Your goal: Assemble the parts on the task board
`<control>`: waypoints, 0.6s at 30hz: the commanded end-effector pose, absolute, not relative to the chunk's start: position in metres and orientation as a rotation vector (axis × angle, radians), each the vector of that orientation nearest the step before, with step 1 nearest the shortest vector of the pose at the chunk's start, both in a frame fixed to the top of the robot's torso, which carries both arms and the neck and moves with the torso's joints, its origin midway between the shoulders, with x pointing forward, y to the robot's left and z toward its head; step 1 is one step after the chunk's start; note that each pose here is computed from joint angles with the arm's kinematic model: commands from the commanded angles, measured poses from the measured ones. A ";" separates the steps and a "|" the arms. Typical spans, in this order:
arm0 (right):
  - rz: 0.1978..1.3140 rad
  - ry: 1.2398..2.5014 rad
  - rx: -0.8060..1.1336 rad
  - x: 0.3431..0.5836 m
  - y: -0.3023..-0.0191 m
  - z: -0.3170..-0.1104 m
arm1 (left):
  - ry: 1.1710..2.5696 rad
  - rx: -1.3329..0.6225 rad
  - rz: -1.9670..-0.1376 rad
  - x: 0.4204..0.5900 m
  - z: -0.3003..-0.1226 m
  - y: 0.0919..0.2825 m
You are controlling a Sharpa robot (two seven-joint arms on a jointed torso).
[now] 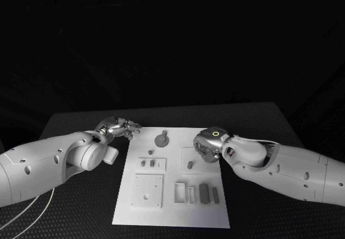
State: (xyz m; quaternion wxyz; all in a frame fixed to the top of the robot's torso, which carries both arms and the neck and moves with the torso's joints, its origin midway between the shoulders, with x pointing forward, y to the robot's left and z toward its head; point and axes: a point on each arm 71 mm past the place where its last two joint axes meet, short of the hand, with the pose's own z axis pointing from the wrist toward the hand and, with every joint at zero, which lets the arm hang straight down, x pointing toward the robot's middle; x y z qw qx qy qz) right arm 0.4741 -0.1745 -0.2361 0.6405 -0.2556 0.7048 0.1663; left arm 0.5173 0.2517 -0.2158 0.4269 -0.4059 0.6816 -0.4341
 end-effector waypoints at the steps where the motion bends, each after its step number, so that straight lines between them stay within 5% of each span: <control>1: 0.391 1.649 -0.584 0.475 -0.176 -0.236 | 1.692 -1.007 -1.073 0.518 -0.215 0.252; 18: 0.488 1.638 -0.524 0.472 -0.174 -0.206 | 1.688 -1.017 -1.073 0.520 -0.215 0.255</control>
